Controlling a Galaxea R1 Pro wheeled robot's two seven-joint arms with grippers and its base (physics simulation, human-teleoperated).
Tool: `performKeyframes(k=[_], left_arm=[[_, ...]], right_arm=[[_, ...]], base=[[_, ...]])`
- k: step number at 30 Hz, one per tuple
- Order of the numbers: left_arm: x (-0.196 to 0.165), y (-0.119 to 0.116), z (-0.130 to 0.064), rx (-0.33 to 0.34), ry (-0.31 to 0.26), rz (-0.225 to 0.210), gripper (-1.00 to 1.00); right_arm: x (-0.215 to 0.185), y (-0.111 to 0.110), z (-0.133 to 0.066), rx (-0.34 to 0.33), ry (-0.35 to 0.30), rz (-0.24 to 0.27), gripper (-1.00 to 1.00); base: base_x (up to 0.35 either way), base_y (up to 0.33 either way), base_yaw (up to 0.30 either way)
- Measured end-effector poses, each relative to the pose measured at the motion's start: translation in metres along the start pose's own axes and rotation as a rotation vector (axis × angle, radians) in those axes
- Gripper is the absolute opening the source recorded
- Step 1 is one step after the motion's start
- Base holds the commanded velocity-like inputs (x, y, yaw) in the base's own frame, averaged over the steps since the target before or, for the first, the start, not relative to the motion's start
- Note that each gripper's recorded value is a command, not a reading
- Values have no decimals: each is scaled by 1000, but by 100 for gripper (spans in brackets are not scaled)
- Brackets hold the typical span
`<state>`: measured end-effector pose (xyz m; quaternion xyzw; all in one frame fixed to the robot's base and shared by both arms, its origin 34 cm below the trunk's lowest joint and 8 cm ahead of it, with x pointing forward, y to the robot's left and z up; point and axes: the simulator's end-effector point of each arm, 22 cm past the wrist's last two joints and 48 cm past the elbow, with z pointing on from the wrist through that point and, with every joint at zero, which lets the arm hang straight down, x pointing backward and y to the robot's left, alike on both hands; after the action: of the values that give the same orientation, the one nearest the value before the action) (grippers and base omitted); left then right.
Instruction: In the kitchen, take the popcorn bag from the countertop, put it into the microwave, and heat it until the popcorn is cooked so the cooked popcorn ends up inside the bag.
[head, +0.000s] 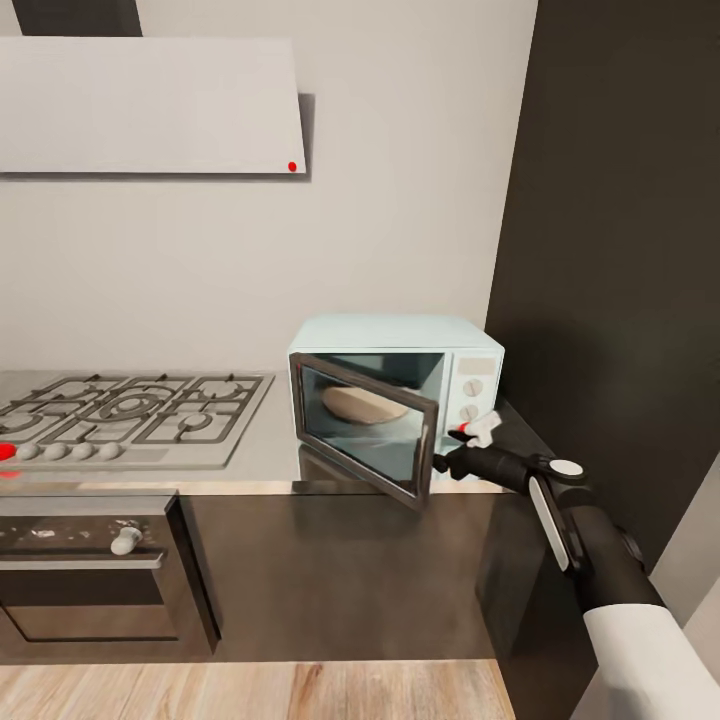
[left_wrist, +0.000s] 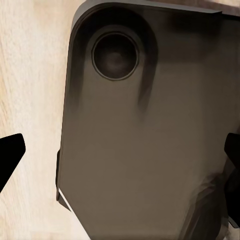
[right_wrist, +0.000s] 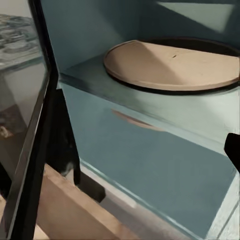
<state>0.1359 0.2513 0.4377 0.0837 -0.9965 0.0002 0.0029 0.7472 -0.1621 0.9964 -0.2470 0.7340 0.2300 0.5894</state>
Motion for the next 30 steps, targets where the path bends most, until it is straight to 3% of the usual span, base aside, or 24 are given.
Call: performKeyframes(k=[22,26,30], left_arm=[[0,0,0,0,1,0,100],[0,0,0,0,0,0,100],[0,0,0,0,0,0,100]], right_arm=[[0,4,1,-9,6,-2,100],[-4,18,10,-31,-13,7,100],[-10,47,23,-83,-25,7,100]], base=[[-58,0,0],[-1,0,0],[0,0,0]])
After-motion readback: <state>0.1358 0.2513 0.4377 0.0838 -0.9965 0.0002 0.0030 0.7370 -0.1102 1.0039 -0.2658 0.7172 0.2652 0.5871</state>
